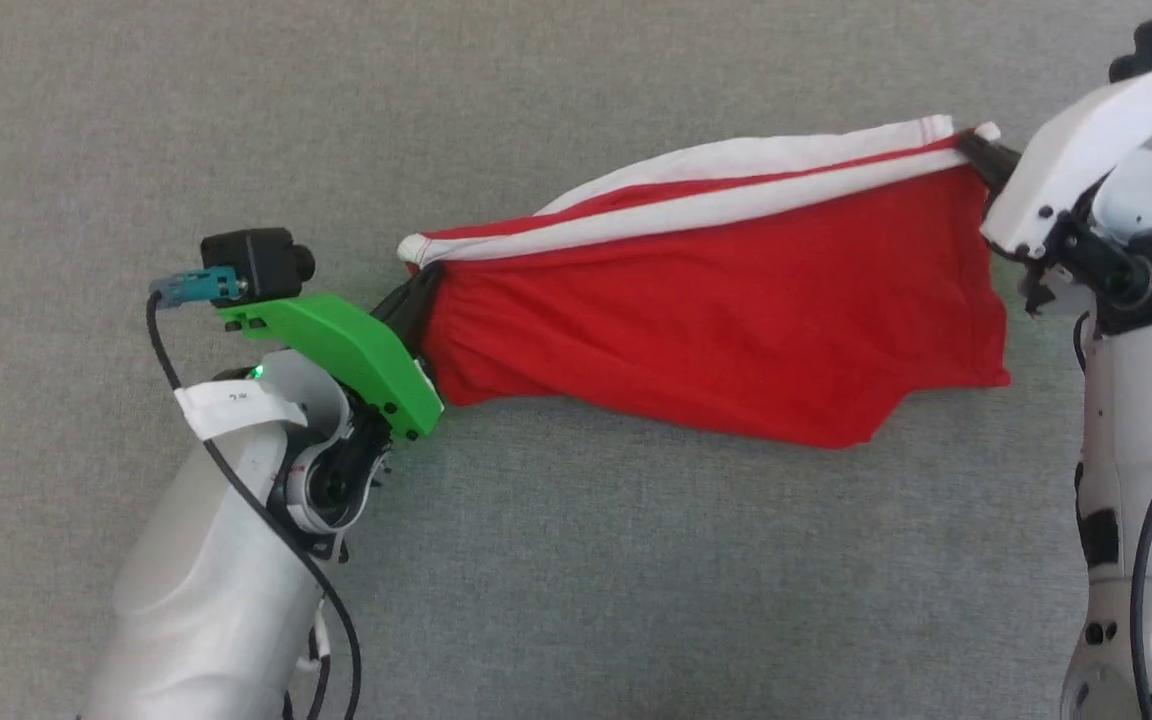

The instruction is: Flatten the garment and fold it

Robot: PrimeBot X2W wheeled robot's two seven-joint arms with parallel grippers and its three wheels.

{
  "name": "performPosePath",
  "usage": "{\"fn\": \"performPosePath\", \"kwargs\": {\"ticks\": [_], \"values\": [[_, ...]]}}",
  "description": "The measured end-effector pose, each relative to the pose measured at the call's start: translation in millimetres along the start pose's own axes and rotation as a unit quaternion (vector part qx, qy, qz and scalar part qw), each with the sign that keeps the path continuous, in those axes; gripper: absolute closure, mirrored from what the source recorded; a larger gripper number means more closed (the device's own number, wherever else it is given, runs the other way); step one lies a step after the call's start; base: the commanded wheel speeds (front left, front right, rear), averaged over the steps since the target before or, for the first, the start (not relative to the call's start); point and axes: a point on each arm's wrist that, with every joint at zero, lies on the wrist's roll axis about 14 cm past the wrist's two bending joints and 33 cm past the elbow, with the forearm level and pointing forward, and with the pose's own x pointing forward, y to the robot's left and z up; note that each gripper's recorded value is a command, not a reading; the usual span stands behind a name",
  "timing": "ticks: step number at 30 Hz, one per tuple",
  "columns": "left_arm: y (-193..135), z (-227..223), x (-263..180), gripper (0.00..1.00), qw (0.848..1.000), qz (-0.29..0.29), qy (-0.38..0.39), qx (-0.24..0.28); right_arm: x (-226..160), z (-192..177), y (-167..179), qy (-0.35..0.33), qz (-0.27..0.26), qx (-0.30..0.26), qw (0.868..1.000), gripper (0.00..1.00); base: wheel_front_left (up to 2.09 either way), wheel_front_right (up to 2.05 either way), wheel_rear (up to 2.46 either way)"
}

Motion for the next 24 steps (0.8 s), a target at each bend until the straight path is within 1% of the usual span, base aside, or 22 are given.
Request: {"fn": "performPosePath", "kwargs": {"ticks": [3, 9, 10, 11, 12, 13, 15, 18, 20, 22, 24], "values": [[2.6, -3.5, 4.6, 1.0, 1.0, 0.001, 0.003, -0.002, 15.0, -2.0, 0.3, 0.001, -0.005, -0.004, 1.0, 1.0, 0.0, 0.0, 0.0], [5.2, -5.7, 9.4, 1.0, 1.0, -0.002, 0.002, -0.005, 36.0, -19.2, -1.5, 0.022, -0.015, -0.009, 1.0, 0.99, 0.0, 0.0, 0.0], [4.4, -4.8, 9.9, 1.0, 1.0, -0.004, -0.002, -0.006, 38.3, -18.9, 0.4, 0.02, -0.013, -0.007, 1.0, 0.47, 0.0, 0.0, 0.0], [2.8, -3.8, 10.3, 0.67, 1.0, -0.007, -0.006, -0.013, 39.7, -17.9, 2.6, 0.017, -0.01, -0.003, 1.0, 0.0, 0.0, 0.0, 0.0], [0.7, -3.4, 10.5, 0.02, 1.0, -0.01, -0.007, -0.019, 40.1, -17.0, 4.0, 0.013, -0.008, -0.003, 1.0, 0.0, 0.0, 0.0, 0.0], [-2.8, -2.5, 10.4, 0.0, 1.0, -0.016, -0.01, -0.024, 39.9, -14.1, 6.4, 0.005, -0.005, -0.003, 1.0, 0.0, 0.0, 0.0, 0.0], [-7.8, 6.2, 8.3, 0.0, 0.999, -0.026, -0.028, -0.031, 36.6, -0.5, 11.5, -0.027, 0.002, 0.004, 1.0, 0.0, 0.0, 0.0, 0.0], [-13.4, 24.2, 2.1, 0.0, 0.997, -0.034, -0.063, -0.03, 25.7, 27.9, 19.7, -0.089, 0.013, 0.01, 0.996, 0.0, 0.0, 0.0, 0.0], [-18.0, 39.9, -4.3, 0.0, 0.994, -0.04, -0.097, -0.021, 16.7, 42.0, 25.2, -0.117, 0.017, 0.004, 0.993, 0.0, 0.0, 0.0, 0.0], [-21.8, 58.9, -14.5, 0.0, 0.989, -0.044, -0.141, 0.008, 6.4, 52.8, 31.7, -0.136, 0.019, -0.017, 0.99, 0.0, 0.0, 0.0, 0.0], [-21.2, 80.4, -31.0, 0.0, 0.976, -0.033, -0.198, 0.082, -5.9, 58.0, 32.9, -0.146, 0.01, -0.064, 0.987, 0.0, 0.0, 0.0, 0.0]]}}
